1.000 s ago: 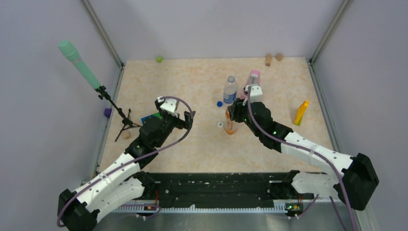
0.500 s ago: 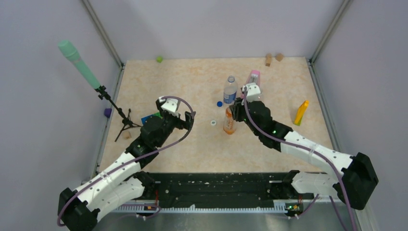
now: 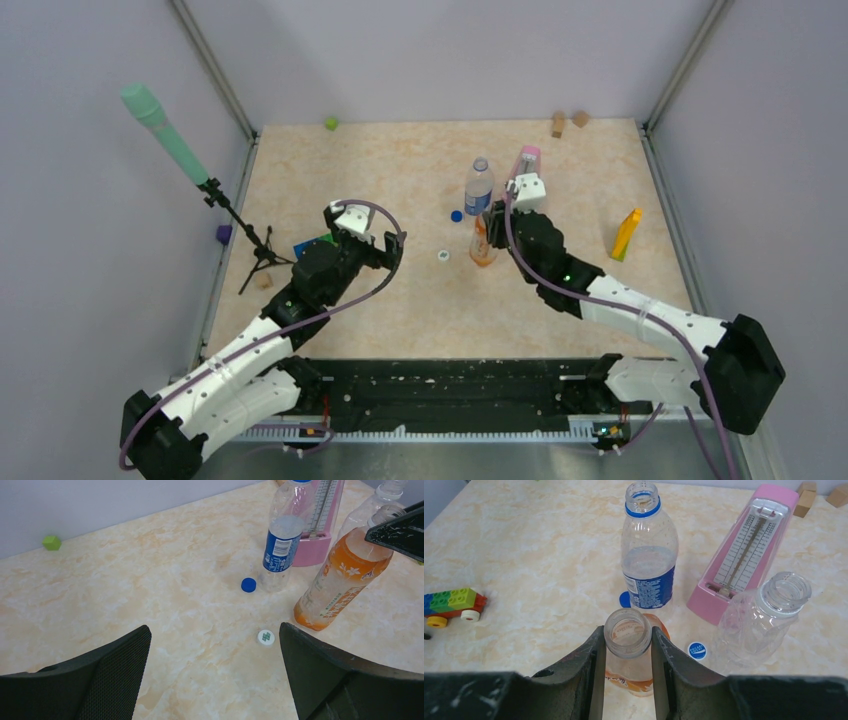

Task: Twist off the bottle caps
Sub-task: Place the plastic bottle at the center of the board, then reset both arms

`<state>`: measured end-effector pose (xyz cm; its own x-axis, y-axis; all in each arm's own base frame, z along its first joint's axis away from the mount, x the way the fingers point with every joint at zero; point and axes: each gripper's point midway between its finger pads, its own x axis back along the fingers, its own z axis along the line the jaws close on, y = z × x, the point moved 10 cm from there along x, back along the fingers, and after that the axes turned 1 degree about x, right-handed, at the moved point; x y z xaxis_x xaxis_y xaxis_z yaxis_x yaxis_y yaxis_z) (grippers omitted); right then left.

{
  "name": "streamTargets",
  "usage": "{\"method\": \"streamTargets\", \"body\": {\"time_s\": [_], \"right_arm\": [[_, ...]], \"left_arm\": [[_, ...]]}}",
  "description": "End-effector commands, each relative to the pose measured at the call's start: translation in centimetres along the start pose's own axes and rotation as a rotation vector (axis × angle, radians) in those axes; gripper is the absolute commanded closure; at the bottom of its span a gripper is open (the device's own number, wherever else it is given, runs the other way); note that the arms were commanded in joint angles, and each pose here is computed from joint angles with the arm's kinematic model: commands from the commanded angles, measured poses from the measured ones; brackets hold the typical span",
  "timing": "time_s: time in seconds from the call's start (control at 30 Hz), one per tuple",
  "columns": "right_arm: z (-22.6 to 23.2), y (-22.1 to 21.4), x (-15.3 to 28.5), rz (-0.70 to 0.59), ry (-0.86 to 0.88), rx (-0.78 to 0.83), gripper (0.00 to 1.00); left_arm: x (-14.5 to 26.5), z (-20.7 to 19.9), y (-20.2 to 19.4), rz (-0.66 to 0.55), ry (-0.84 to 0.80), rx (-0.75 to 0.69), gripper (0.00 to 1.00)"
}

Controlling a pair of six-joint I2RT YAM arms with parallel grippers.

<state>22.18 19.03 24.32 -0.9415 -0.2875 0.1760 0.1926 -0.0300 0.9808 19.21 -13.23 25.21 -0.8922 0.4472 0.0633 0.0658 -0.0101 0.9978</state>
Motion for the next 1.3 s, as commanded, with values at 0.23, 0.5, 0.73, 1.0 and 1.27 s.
{"method": "streamTargets", "body": {"time_s": [0.23, 0.5, 0.73, 1.0, 1.27], "right_arm": [[0.5, 0.0, -0.4, -0.020, 0.004, -0.016, 0.54], [0.7, 1.3, 0.1, -0.033, 0.028, -0.032, 0.45], [0.2, 3.4, 1.7, -0.061, 0.038, -0.054, 0.40], [-1.5, 5.8, 4.7, -0.150, 0.013, -0.089, 0.36], [-4.7, 7.1, 6.7, -0.225, -0.213, -0.028, 0.27]], "left_arm": [[-0.3, 0.0, 0.7, -0.027, 0.005, -0.003, 0.01], [-0.3, 0.1, 0.9, -0.031, 0.020, -0.002, 0.01], [-0.2, 0.3, 0.9, -0.034, 0.044, -0.001, 0.01], [-0.7, 0.9, 1.8, -0.071, 0.171, 0.063, 0.01], [-1.5, 1.6, 3.3, 0.008, 0.383, 0.162, 0.01]]}}
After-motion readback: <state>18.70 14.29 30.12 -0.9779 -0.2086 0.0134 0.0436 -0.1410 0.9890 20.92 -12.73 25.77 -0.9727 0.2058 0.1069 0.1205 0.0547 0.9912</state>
